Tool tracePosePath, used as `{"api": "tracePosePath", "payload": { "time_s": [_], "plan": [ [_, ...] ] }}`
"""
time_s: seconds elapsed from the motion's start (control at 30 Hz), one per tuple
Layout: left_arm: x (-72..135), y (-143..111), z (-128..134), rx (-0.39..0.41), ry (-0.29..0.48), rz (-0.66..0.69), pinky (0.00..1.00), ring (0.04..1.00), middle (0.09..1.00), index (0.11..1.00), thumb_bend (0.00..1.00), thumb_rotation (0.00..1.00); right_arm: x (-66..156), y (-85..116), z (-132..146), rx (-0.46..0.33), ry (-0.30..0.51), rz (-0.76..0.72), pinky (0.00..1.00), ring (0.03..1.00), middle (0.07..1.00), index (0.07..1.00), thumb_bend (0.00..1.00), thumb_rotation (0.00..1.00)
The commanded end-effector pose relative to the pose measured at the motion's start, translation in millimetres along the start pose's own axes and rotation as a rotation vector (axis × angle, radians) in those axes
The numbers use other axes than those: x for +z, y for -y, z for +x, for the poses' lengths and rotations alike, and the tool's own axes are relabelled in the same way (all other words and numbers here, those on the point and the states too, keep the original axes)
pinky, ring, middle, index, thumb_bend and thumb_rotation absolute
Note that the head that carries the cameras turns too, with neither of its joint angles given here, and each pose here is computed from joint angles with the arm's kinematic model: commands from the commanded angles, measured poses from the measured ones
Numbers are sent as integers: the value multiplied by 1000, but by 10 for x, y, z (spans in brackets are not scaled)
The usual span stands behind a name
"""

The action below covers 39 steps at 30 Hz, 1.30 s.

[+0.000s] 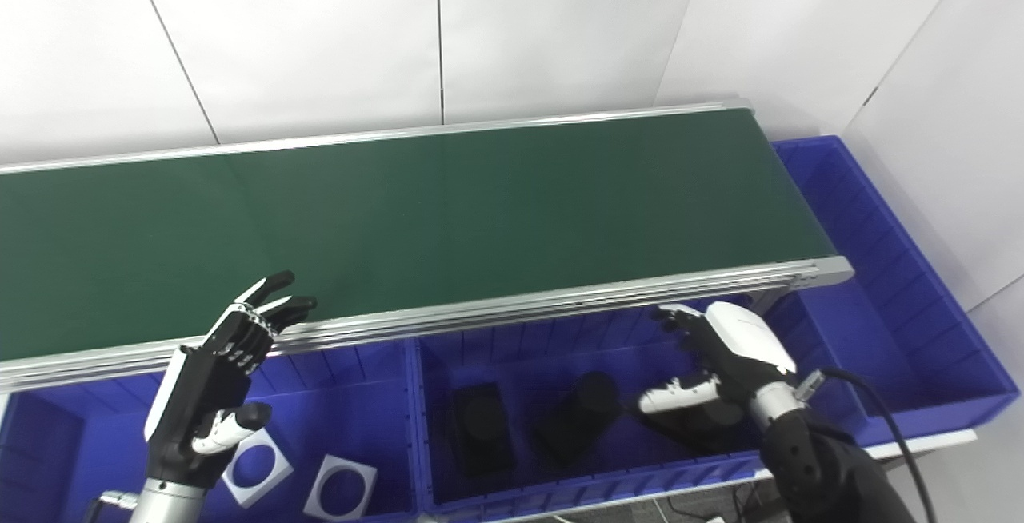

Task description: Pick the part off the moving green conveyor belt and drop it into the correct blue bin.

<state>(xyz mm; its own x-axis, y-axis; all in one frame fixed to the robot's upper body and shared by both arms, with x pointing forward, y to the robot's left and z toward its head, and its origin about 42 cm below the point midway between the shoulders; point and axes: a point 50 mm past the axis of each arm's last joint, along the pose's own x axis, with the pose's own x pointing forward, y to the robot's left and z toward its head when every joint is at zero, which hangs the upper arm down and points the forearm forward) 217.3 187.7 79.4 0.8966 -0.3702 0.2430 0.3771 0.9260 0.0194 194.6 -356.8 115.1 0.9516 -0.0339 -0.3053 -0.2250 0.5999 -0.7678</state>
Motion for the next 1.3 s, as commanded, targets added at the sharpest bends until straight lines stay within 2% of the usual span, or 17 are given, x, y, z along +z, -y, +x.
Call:
{"api": "tracePosePath", "payload": {
  "time_s": [0.0,0.03,0.07,0.2,0.27,0.37,0.43,0.53,0.7,0.9,1.1,1.27],
  "plan": [
    [23,-28,2,-19,36,16,849,807,760,844,944,646,285,49,-61,-107,181,99,510,630,755,818,983,602],
    [9,-29,-4,-21,32,18,847,808,761,846,951,652,371,18,-79,-142,234,141,493,617,739,812,928,622],
    [-3,-26,-11,-20,27,19,850,809,759,846,955,653,447,-6,-95,-176,285,184,472,599,722,807,864,593],
    [-50,6,-34,-15,10,15,855,808,754,847,957,642,651,-36,-112,-290,428,288,452,583,697,799,797,569],
    [-76,28,-39,-18,2,15,845,805,756,850,949,636,728,-46,-100,-341,506,311,464,581,683,785,767,577],
    [-118,71,-35,-27,-11,7,816,791,754,843,936,620,825,-89,-69,-399,611,349,482,585,681,761,735,530],
    [-149,110,-35,-31,-19,-9,809,787,754,840,930,612,879,-136,-40,-428,654,361,487,586,681,749,723,515],
    [-173,167,-33,-35,-25,-20,820,793,759,833,945,583,960,-245,19,-439,702,410,522,622,701,721,739,553],
    [-188,284,-2,-52,-24,-34,844,802,762,838,939,568,1060,-418,119,-402,724,466,577,674,748,719,754,536],
    [-215,433,-4,-51,-35,-56,868,806,760,832,967,550,1025,-722,267,-338,681,505,589,684,760,728,702,482],
    [-190,499,-34,-50,-35,-46,863,802,762,827,955,532,960,-954,202,-334,634,530,581,675,758,721,654,458],
    [-183,521,-56,-56,-41,-25,851,807,769,836,953,563,940,-1137,172,-308,603,557,577,676,760,705,675,460]
  ]
}}
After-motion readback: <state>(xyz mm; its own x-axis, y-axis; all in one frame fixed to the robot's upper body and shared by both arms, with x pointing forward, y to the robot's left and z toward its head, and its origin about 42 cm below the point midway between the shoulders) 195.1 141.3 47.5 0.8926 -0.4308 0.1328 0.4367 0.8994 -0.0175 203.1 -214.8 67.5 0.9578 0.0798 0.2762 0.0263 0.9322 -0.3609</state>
